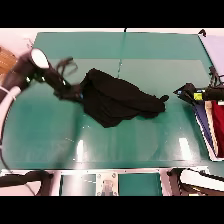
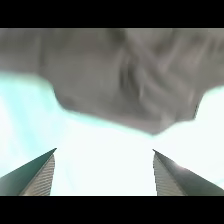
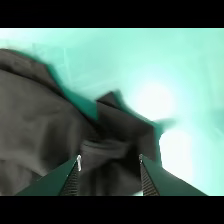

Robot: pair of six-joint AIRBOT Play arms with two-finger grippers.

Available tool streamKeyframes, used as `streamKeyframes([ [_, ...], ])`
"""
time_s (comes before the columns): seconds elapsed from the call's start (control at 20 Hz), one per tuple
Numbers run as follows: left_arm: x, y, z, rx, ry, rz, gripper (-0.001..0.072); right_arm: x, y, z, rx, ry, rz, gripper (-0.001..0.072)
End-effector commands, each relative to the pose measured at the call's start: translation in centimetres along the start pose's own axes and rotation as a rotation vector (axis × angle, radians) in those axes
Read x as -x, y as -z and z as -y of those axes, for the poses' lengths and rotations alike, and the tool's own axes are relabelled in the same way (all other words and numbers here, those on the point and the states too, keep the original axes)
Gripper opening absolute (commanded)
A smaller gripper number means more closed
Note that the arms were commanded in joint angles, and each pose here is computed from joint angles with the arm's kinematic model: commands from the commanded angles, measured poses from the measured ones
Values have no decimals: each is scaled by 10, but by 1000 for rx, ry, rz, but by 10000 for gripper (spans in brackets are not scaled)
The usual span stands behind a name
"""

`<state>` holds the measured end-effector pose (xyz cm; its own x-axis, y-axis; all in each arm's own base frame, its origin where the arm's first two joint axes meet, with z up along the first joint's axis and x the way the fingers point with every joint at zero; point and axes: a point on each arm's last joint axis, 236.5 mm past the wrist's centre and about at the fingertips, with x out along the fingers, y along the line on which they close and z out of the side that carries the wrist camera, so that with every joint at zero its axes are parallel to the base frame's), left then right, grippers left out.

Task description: Fold the shirts.

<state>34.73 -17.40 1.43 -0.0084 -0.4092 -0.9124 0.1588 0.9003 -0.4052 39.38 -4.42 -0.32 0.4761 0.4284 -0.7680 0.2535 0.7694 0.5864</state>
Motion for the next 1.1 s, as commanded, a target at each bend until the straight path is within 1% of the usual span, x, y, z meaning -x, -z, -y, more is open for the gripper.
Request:
streamKeyframes([
  [0.0,-58,72,13,68,32,-119,661,-3,11,19,-39,13,-54,418],
  [0.1,-100,84,37,119,114,-82,661,-16,21,23,-56,8,-98,418],
  [0.2,-128,78,59,164,172,20,660,-28,28,24,-64,5,-135,418],
  [0.3,-147,71,72,149,173,84,660,-35,32,23,-60,2,-153,418],
  [0.4,-162,63,81,168,180,132,659,-37,33,19,-57,-5,-156,418],
  [0.5,-170,55,74,189,165,154,657,-38,34,17,-52,-6,-161,418],
  [0.55,-169,50,72,191,162,175,543,-38,34,17,-52,-7,-162,418],
  [0.6,-167,45,71,182,160,196,356,-38,34,16,-52,-8,-164,418],
  [0.7,-164,39,70,138,140,215,33,-38,35,16,-52,-8,-164,418],
  [0.8,-158,44,73,81,127,188,25,-38,36,16,-52,-9,-170,419],
  [0.85,-153,52,70,16,94,153,25,-37,37,16,-48,-11,-174,419],
  [0.9,-145,63,62,-55,40,103,24,-37,39,16,-40,-11,-183,421],
  [0.95,-134,74,48,-79,-16,49,24,-37,41,17,-34,-9,-191,428],
  [1.05,-102,88,12,-78,-116,-14,24,-38,44,18,-37,-6,-200,429],
])
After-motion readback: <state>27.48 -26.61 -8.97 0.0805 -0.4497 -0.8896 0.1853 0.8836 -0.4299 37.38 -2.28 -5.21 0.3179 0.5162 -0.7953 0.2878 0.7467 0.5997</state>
